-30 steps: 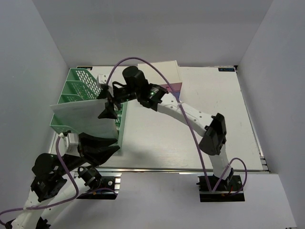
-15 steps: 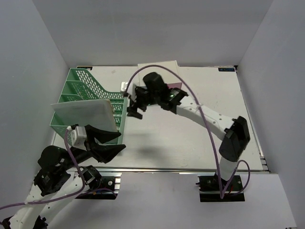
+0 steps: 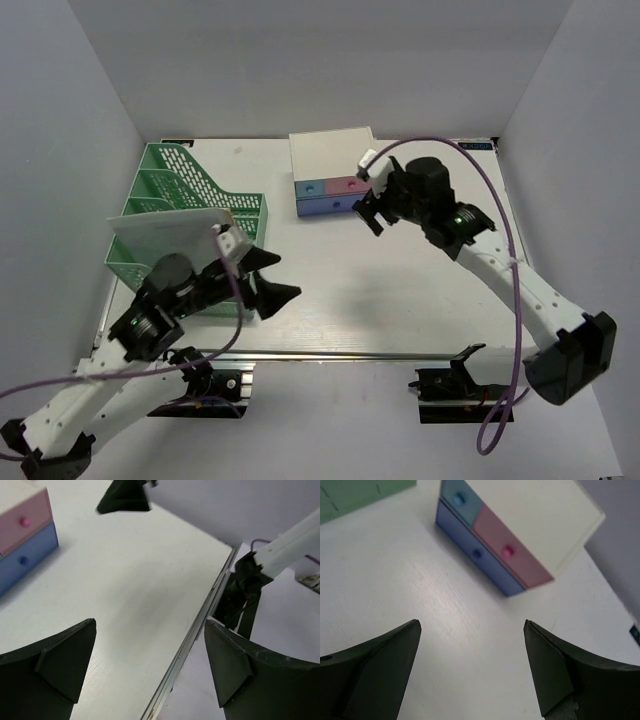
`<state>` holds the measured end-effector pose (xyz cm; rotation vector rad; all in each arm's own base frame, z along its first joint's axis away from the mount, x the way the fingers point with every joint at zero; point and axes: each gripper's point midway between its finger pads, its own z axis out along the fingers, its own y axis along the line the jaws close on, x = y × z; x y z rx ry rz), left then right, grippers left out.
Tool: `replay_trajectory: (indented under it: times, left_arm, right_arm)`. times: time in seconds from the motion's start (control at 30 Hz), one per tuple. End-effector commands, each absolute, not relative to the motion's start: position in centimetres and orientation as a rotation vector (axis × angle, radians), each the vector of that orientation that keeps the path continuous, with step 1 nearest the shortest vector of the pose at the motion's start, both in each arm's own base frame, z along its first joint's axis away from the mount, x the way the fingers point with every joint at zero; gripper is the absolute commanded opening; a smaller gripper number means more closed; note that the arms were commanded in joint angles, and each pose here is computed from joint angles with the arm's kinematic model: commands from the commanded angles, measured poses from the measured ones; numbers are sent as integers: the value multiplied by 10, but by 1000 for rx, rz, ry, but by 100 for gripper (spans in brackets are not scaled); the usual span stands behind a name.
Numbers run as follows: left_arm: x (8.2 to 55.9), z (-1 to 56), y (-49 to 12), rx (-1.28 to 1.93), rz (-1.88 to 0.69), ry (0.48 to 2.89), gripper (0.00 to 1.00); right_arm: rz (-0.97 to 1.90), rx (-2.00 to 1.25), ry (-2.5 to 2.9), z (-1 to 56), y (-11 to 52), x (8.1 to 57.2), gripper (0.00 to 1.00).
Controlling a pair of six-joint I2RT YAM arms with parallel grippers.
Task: Organize the desk
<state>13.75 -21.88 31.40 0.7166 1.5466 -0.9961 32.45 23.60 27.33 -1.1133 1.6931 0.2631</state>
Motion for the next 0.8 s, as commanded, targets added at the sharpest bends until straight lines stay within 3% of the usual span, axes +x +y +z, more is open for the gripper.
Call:
replay_trajectory:
  times: [0.0,0.27,0.53,0.77]
  left_arm:
    - [154,297,-242,809,-983,1630,98]
    - [168,259,-271,820,-1052,1677,98]
    - [173,242,-271,839,-1013,1741,98]
    - [167,218,-267,867,-1007,1775,98]
  right_arm:
    - [212,-937,1797,264,196,314,89]
    - [318,-748,1850,255,163,286,89]
    - [226,-491,1900,252,121,289,89]
    - [162,-476,1883,236,101,280,89]
